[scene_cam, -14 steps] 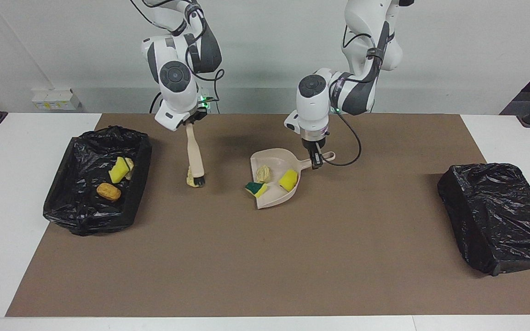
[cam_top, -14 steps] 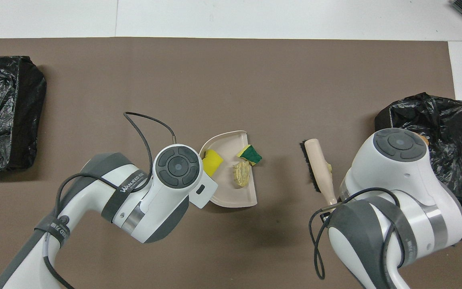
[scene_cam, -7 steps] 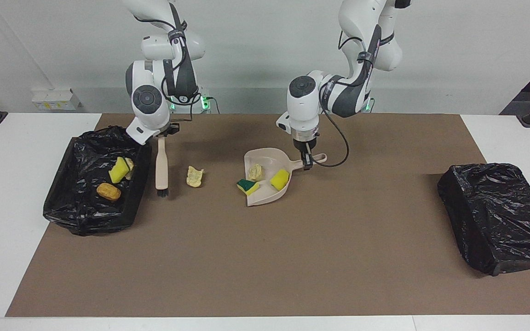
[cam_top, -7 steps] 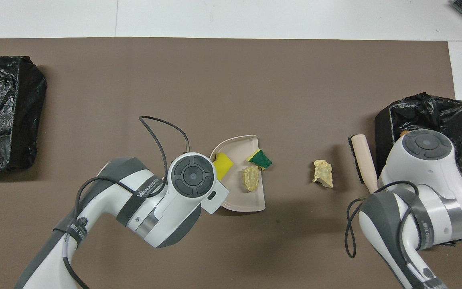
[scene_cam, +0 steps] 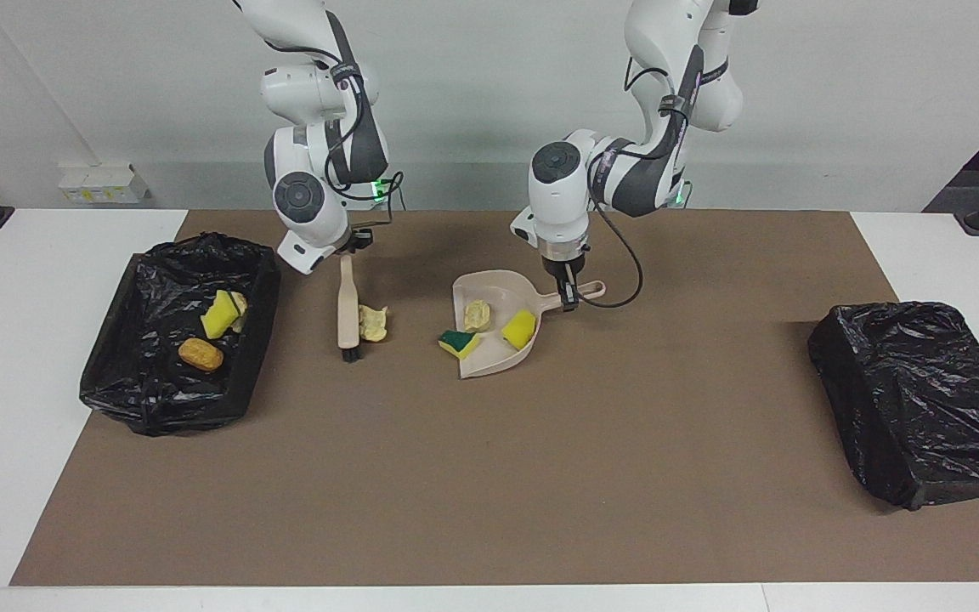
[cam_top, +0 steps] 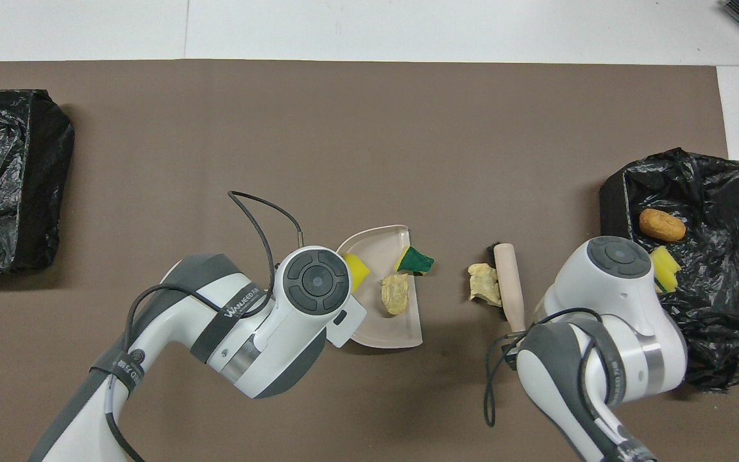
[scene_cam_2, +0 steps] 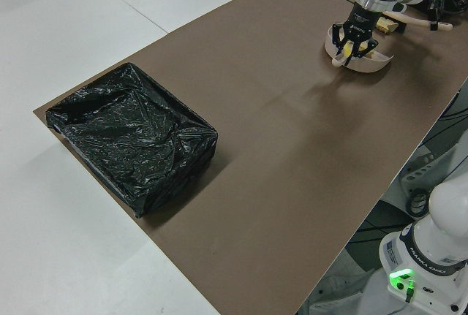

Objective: Sweep and dump trash in bin
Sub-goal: 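Sweep the last paper piece into the dustpan with the right gripper, then carry the loaded dustpan with the left gripper over the nearer black bag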

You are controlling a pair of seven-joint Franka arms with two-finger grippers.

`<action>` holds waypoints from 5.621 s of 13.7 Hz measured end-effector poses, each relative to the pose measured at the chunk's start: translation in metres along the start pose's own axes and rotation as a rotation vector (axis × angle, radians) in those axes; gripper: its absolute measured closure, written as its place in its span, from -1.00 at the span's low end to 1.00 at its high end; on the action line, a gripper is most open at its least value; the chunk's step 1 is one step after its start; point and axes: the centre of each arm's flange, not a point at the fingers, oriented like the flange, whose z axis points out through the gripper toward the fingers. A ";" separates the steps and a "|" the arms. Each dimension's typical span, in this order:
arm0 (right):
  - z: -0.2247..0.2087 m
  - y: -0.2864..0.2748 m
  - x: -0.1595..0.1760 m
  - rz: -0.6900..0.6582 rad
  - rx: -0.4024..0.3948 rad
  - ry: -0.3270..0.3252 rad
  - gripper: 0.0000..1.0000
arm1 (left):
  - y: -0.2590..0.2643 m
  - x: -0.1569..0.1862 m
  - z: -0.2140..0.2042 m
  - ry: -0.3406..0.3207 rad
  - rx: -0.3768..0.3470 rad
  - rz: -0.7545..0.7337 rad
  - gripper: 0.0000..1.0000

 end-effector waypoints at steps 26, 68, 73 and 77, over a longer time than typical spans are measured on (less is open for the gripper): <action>-0.031 -0.028 -0.009 -0.060 -0.152 0.036 0.47 | 0.001 -0.001 0.001 -0.010 -0.005 -0.007 0.35; -0.115 -0.099 -0.048 0.052 0.013 0.015 0.47 | -0.124 -0.264 0.002 0.221 0.058 -0.067 0.35; -0.086 -0.186 -0.076 0.076 0.028 0.037 0.47 | -0.143 -0.402 -0.022 0.326 0.061 -0.194 0.35; -0.035 -0.244 -0.081 0.120 0.011 0.010 0.47 | -0.146 -0.516 -0.052 0.328 0.071 -0.316 0.35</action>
